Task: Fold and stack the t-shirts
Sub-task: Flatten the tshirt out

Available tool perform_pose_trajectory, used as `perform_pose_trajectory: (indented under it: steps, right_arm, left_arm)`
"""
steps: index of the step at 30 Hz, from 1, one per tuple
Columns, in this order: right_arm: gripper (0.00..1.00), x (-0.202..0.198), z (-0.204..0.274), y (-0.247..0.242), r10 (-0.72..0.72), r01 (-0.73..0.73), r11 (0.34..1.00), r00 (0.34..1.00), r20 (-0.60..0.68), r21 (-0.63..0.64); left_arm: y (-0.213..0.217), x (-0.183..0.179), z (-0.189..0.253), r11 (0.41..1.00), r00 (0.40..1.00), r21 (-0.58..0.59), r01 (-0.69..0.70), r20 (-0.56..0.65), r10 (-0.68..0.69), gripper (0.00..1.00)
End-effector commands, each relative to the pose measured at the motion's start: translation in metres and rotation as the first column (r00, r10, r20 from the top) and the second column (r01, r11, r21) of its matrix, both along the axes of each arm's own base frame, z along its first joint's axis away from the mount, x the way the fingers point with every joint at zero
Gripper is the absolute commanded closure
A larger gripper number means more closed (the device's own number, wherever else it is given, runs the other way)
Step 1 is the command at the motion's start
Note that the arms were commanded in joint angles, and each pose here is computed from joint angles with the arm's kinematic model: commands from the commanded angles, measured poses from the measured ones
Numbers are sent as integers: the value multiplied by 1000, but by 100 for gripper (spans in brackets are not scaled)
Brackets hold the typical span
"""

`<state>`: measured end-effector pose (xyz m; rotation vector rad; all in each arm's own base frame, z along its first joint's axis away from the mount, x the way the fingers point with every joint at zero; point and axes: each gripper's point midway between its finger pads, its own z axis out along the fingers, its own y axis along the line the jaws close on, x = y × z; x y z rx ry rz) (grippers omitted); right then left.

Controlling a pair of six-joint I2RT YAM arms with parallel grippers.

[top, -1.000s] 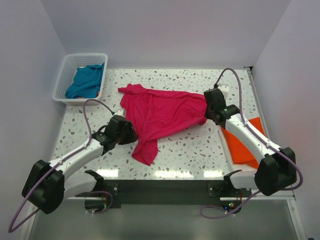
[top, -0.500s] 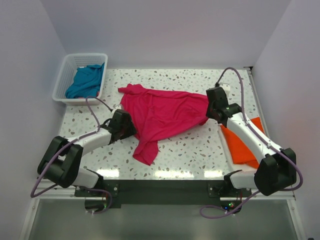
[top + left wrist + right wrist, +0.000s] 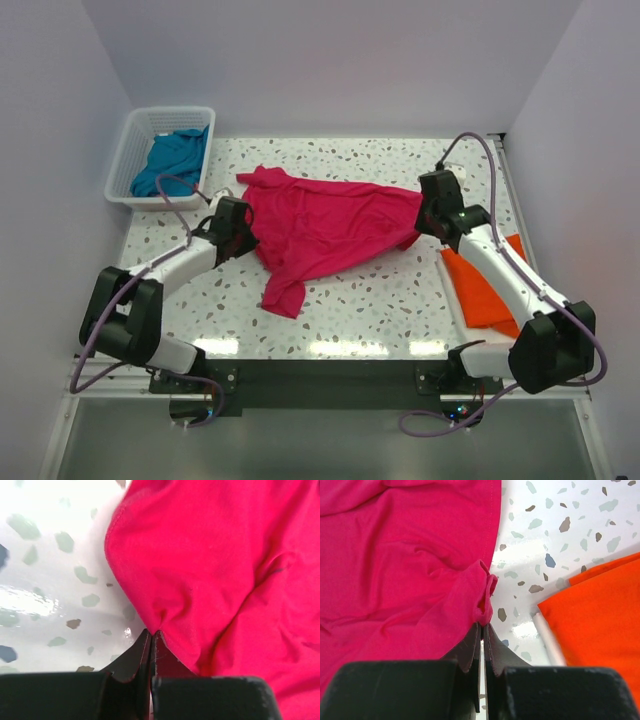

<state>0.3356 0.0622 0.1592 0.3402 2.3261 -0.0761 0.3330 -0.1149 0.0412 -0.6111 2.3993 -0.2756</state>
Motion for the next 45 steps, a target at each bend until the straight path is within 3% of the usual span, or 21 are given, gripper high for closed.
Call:
perform_pose_trajectory:
  steps: [1,13,22,31,35,40,43,45]
  right_arm:
    - [100,1,29,-3,-1,-1,1000,997,73,27]
    - [100,-5,56,-9,-21,12,998,991,134,66]
    - [100,0,71,-12,-33,21,997,986,162,77]
    - [100,-16,93,-29,-72,57,996,972,223,71]
    - [100,-21,112,-35,-89,69,994,960,266,82]
    - [100,7,101,-23,-67,44,994,970,236,101]
    - [100,38,63,-18,-62,48,994,988,142,102]
    - [100,52,44,-23,-77,67,991,993,85,113]
  left_arm:
    - [20,20,56,998,992,45,-44,117,38,100]
    - [49,13,175,988,953,157,-14,303,-34,100]
    - [46,11,236,987,917,159,17,390,-79,100]
    - [48,-22,282,986,865,157,64,483,-133,100]
    - [57,-34,306,984,832,175,39,539,-129,90]
    - [48,-8,302,986,815,164,45,565,-131,77]
    - [24,45,250,981,858,161,106,485,-172,68]
    - [14,76,243,980,859,144,135,476,-188,66]
